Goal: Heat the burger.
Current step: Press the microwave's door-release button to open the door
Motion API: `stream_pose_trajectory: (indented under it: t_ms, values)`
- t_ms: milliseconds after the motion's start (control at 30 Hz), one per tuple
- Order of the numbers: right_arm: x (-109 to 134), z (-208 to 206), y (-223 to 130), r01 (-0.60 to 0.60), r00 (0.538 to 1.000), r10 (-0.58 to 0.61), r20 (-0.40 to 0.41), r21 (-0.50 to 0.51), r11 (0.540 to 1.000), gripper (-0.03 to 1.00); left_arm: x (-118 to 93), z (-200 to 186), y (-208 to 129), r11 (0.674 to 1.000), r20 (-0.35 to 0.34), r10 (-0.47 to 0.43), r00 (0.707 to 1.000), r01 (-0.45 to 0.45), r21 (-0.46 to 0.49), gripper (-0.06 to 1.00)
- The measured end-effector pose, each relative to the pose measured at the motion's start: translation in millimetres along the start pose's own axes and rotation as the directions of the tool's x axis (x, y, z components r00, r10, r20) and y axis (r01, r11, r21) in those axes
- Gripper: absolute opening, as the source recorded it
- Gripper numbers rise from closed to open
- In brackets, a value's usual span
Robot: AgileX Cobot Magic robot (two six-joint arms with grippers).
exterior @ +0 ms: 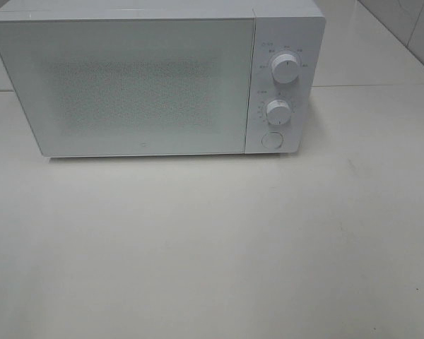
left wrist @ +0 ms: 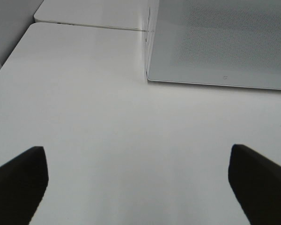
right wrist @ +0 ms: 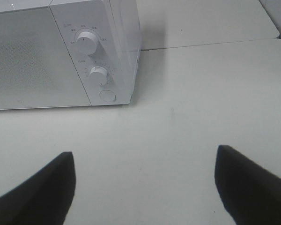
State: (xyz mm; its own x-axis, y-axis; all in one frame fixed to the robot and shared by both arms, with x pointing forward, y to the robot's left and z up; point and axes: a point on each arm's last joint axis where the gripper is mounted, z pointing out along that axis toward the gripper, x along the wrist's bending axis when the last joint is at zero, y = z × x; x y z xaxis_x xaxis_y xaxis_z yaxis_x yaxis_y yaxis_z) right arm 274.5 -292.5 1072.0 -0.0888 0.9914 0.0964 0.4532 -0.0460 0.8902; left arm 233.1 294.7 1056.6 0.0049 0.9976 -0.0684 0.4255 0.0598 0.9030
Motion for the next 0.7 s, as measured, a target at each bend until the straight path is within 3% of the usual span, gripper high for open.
stream_pose_trajectory:
  t_ms: [700]
  values:
    - [1,84,33,-0.009,1.000,0.008,0.015,0.063,0.998,0.75,0,0,0,1.000,0.000,0.000,1.000,0.000,0.000,0.99]
